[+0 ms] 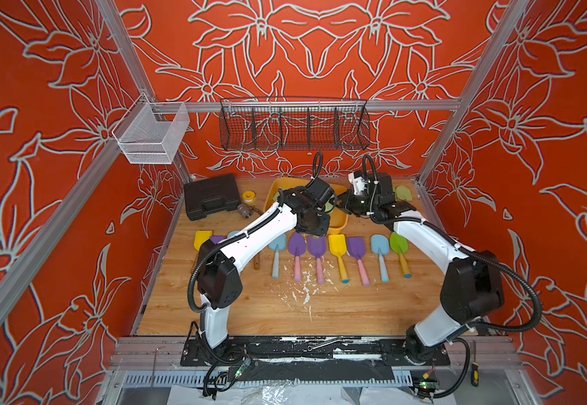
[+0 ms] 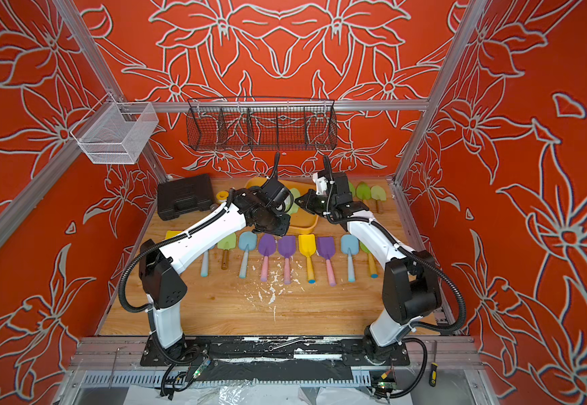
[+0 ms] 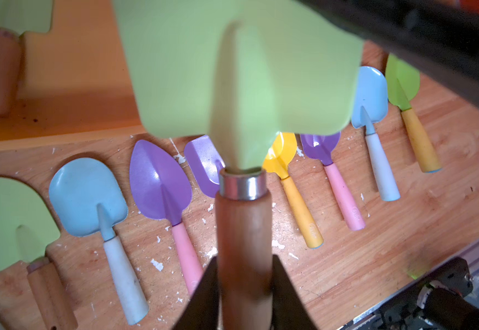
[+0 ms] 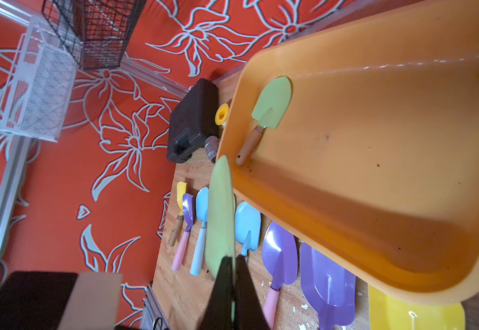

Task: Take the shovel out of the storage box
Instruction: Place the shovel at the center of the board.

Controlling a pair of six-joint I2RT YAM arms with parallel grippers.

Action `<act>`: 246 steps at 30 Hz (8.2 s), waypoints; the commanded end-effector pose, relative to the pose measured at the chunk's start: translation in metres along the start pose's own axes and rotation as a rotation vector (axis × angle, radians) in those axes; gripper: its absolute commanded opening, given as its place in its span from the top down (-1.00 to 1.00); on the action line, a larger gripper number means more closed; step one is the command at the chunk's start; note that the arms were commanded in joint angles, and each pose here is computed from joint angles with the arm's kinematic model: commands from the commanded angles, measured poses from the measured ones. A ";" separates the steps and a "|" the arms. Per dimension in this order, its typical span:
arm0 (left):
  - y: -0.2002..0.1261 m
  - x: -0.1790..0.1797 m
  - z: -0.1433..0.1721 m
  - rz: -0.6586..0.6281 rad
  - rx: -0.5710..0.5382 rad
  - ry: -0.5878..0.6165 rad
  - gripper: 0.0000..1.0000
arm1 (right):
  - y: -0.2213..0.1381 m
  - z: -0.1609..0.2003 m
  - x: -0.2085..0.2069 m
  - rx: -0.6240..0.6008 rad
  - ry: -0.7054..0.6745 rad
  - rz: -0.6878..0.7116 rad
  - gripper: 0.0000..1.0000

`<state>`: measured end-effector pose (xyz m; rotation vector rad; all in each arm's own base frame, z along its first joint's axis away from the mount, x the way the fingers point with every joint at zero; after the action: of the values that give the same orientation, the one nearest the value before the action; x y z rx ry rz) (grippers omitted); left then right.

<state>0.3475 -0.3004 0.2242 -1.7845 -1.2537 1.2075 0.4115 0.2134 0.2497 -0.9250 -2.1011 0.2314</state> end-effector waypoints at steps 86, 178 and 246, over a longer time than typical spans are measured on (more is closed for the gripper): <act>-0.027 0.001 -0.037 0.535 0.049 0.085 1.00 | -0.095 0.082 0.007 0.097 -0.445 0.155 -0.35; -0.165 0.010 -0.037 0.547 -0.387 0.141 -0.94 | -0.216 0.115 -0.220 0.622 -0.301 0.774 1.00; -0.136 0.015 -0.029 0.545 -0.286 0.061 -0.95 | -0.224 0.153 -0.320 0.755 0.035 0.812 0.03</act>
<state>0.3281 -0.2371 0.3389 -2.4303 -0.9909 1.2976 0.3029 -0.1402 0.0459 -1.1789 -1.3016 1.3160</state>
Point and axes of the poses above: each gripper's point midway between its finger pads, its own y axis out along the fingers, its own x axis along the line the jaws close on, z = x × y, the point moved 2 cm from there along -y, back along the fingers, and after that the axes turned 13 degrees about -y, right-handed, at the moved point
